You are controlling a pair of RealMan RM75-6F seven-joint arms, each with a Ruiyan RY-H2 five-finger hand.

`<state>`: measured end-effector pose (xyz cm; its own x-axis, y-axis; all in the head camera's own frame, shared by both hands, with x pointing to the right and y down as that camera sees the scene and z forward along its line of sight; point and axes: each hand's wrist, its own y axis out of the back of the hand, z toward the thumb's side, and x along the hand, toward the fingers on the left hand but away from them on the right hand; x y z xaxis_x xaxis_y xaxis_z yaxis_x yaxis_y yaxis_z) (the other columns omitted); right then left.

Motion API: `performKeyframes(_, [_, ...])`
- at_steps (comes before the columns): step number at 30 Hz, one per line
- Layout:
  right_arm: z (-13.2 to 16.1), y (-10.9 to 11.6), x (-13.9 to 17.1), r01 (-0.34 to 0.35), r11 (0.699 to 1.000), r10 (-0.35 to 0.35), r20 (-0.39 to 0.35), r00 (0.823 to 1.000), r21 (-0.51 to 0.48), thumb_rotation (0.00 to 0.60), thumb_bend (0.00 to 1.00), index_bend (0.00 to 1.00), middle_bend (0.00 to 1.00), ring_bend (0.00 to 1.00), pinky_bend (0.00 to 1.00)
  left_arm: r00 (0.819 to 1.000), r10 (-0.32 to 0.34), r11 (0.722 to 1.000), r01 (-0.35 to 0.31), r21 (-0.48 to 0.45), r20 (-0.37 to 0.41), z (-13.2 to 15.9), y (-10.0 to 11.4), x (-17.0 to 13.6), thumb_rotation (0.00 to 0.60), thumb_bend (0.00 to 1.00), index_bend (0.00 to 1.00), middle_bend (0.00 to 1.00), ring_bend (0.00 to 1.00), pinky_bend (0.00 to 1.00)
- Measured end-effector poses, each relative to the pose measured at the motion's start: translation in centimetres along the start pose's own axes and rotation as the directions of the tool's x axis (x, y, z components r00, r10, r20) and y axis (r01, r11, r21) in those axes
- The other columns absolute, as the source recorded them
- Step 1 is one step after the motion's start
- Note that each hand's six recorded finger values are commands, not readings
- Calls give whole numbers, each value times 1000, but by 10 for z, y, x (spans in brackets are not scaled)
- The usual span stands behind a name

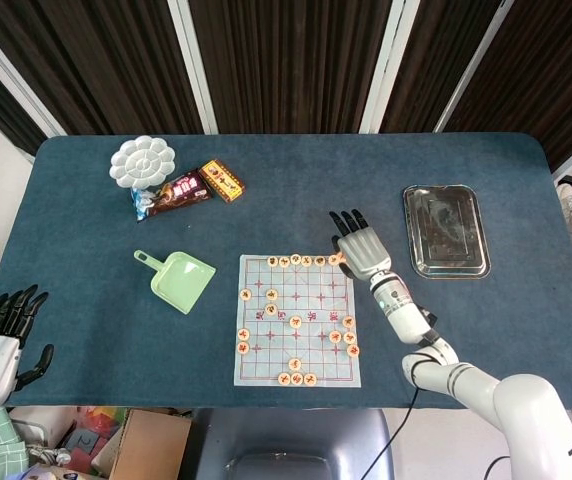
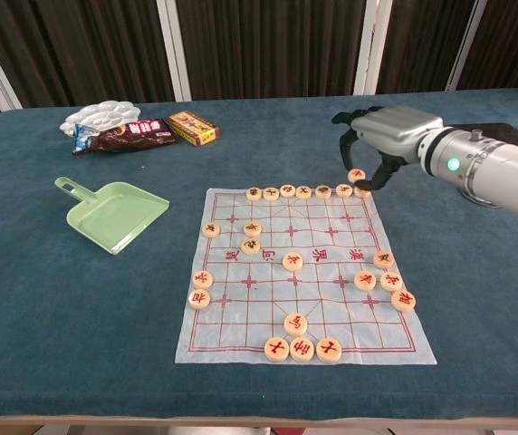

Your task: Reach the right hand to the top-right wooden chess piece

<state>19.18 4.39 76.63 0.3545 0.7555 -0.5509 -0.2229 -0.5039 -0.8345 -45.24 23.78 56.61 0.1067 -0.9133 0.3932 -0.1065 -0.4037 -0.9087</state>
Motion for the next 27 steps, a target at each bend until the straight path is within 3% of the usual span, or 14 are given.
performKeyframes(16, [12, -9, -10, -18, 1000, 18, -4, 1000, -6, 600, 462, 615, 118, 0, 0, 1000, -2, 1000, 2, -4, -17, -4, 0, 2, 600, 417, 0, 0, 0, 33])
performKeyframes(27, [11, -9, -10, -22, 1000, 22, -4, 1000, -4, 600, 462, 514, 118, 0, 0, 1000, -3, 1000, 3, -6, -19, -4, 0, 2, 600, 416, 0, 0, 0, 32])
